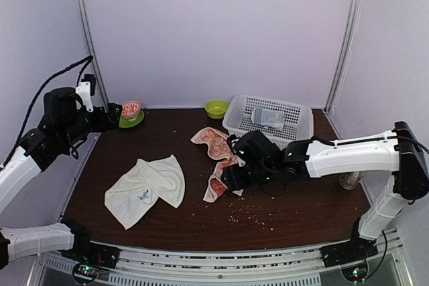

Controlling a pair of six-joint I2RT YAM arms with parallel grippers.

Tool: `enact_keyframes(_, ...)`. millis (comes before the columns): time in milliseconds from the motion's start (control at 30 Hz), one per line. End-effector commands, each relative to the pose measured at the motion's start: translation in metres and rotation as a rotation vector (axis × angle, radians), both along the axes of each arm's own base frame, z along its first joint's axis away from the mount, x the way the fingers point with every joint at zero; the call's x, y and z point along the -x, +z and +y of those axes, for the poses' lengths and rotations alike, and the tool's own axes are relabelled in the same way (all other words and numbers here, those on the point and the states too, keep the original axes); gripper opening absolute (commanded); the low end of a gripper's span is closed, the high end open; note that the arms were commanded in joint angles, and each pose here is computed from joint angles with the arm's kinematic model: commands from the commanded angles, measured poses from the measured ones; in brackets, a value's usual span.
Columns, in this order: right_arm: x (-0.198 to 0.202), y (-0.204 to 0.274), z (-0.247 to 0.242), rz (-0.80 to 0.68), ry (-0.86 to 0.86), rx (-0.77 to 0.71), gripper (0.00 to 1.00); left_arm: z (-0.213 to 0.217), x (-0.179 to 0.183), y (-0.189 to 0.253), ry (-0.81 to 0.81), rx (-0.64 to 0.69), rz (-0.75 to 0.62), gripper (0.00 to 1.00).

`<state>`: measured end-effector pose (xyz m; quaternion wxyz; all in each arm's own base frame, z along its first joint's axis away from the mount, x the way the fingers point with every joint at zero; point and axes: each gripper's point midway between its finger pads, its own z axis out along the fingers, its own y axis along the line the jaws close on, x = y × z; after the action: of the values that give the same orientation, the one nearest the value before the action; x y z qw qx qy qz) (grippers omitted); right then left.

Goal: Roll the towels
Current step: Move the towel to the center of the board.

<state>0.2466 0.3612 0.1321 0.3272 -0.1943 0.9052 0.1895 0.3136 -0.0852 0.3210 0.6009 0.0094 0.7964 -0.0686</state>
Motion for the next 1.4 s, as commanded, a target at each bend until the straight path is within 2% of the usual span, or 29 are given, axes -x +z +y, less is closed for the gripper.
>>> enact_keyframes(0,0.011,-0.020,0.021,0.048,0.054,0.112,0.65,-0.009,-0.003,0.009,-0.037,0.027,-0.023,0.97)
enact_keyframes(100,0.000,-0.029,0.030,0.034,0.048,0.172,0.61,-0.012,-0.005,0.007,-0.049,0.023,-0.005,0.96)
enact_keyframes(333,-0.017,-0.052,0.031,0.018,0.035,0.360,0.60,-0.015,-0.007,0.003,-0.057,0.018,0.010,0.95)
enact_keyframes(433,-0.023,-0.064,0.027,0.025,0.024,0.413,0.54,-0.015,-0.008,0.002,-0.057,0.015,0.016,0.95)
enact_keyframes(733,-0.039,-0.077,0.020,0.040,-0.003,0.423,0.26,-0.017,-0.009,-0.001,-0.064,0.011,0.027,0.95)
enact_keyframes(867,-0.043,-0.063,0.029,0.023,0.013,0.400,0.00,-0.017,-0.009,-0.002,-0.063,0.009,0.030,0.95)
enact_keyframes(1000,-0.035,-0.023,0.043,-0.010,0.044,0.310,0.00,-0.016,-0.009,0.000,-0.063,0.010,0.025,0.95)
enact_keyframes(1133,-0.006,0.032,0.075,-0.056,0.141,0.141,0.00,-0.017,-0.009,0.000,-0.067,0.012,0.026,0.95)
enact_keyframes(1267,0.021,0.041,0.112,0.015,0.239,0.047,0.00,-0.019,-0.010,-0.002,-0.073,0.013,0.032,0.95)
enact_keyframes(1367,0.023,0.019,0.111,0.064,0.231,0.106,0.32,-0.018,-0.010,-0.003,-0.070,0.009,0.035,0.95)
